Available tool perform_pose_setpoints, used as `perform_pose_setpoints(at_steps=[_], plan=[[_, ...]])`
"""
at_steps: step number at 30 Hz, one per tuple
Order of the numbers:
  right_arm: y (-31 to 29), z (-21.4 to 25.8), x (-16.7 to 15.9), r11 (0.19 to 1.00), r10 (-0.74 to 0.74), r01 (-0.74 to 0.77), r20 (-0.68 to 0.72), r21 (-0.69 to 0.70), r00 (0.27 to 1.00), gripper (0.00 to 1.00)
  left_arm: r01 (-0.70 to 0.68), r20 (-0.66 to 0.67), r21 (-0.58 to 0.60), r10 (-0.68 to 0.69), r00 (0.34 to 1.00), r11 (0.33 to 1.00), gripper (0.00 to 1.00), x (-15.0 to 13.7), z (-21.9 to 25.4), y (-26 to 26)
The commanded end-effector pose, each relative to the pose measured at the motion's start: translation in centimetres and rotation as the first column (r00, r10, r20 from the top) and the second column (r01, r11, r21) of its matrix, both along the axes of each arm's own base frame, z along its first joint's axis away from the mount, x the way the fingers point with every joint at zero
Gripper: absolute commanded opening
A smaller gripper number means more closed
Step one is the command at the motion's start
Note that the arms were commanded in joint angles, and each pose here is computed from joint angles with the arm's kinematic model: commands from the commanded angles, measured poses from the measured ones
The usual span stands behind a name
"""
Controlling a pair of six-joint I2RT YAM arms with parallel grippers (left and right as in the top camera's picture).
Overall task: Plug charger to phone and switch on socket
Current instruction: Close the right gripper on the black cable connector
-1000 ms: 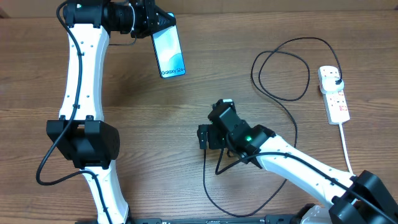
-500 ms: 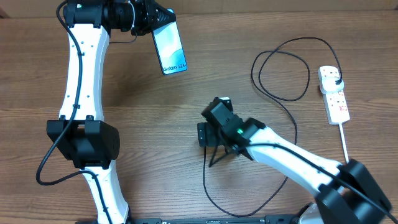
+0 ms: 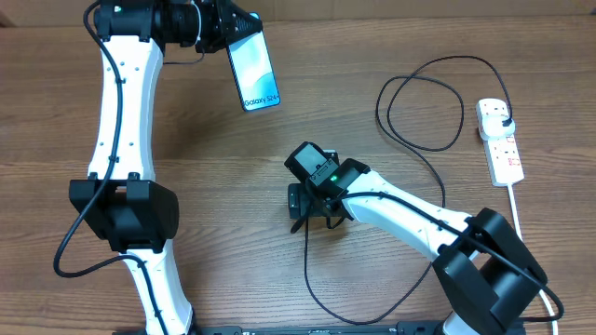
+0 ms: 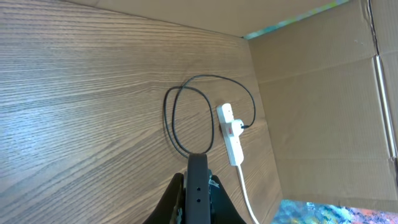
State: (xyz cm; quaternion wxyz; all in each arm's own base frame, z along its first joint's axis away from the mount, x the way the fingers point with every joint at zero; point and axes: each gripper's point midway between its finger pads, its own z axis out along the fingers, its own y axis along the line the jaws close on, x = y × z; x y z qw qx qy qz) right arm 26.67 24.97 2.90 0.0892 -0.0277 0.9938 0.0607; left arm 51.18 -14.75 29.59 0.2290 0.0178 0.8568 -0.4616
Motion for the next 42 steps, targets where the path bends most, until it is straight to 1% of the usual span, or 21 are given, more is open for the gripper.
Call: perform_pose_setpoints(at_steps=[1,9,14,16,22,29,33,37,39,42], plan=[[1.0,0.0,0.1,1.000,-0.010,0.010,-0.020,0.026,1.000,0.93,-0.010,0.025,-0.023,0.011,1.000,1.000,0.04,-0.1,1.6,0.8],[0.9,-0.5,-0.1,1.000,-0.013,0.014,-0.042,0.014,0.999,0.93,-0.042,0.010,-0.035,0.042,0.999,0.999,0.04,0.3,1.7,1.7],[1.1,-0.7,0.1,1.000,-0.012,0.012,-0.047,0.007,0.999,0.88,-0.047,0.009,-0.039,0.048,0.999,0.998,0.04,0.4,1.7,1.8],[0.9,-0.9,0.1,1.000,-0.026,0.025,-0.060,-0.011,0.998,0.86,-0.049,0.007,-0.040,0.049,0.999,0.998,0.04,0.4,1.7,1.8],[1.1,-1.9,0.3,0.997,-0.035,0.027,-0.113,-0.069,0.993,0.86,-0.049,0.007,-0.040,0.049,0.999,0.998,0.04,0.4,1.7,1.8],[1.4,-2.6,0.3,0.994,-0.023,0.006,-0.151,-0.109,0.988,0.77,-0.048,0.007,-0.040,0.049,0.999,0.998,0.04,0.4,1.7,1.8],[1.3,-2.6,0.1,0.993,-0.030,0.012,-0.158,-0.114,0.987,0.68,-0.048,0.005,-0.040,0.049,0.999,0.998,0.04,0.4,1.7,1.8],[1.2,-2.6,0.0,0.993,-0.036,0.017,-0.161,-0.117,0.986,0.49,-0.048,0.003,-0.039,0.049,0.999,0.998,0.04,0.3,1.7,1.8],[1.1,-2.6,0.0,0.993,-0.036,0.016,-0.164,-0.121,0.986,0.44,-0.048,0.003,-0.040,0.049,0.999,0.998,0.04,0.3,1.7,1.8],[1.0,-2.6,-0.2,0.992,-0.037,0.016,-0.171,-0.123,0.985,0.40,-0.048,0.002,-0.040,0.049,0.999,0.998,0.04,0.3,1.7,1.8]])
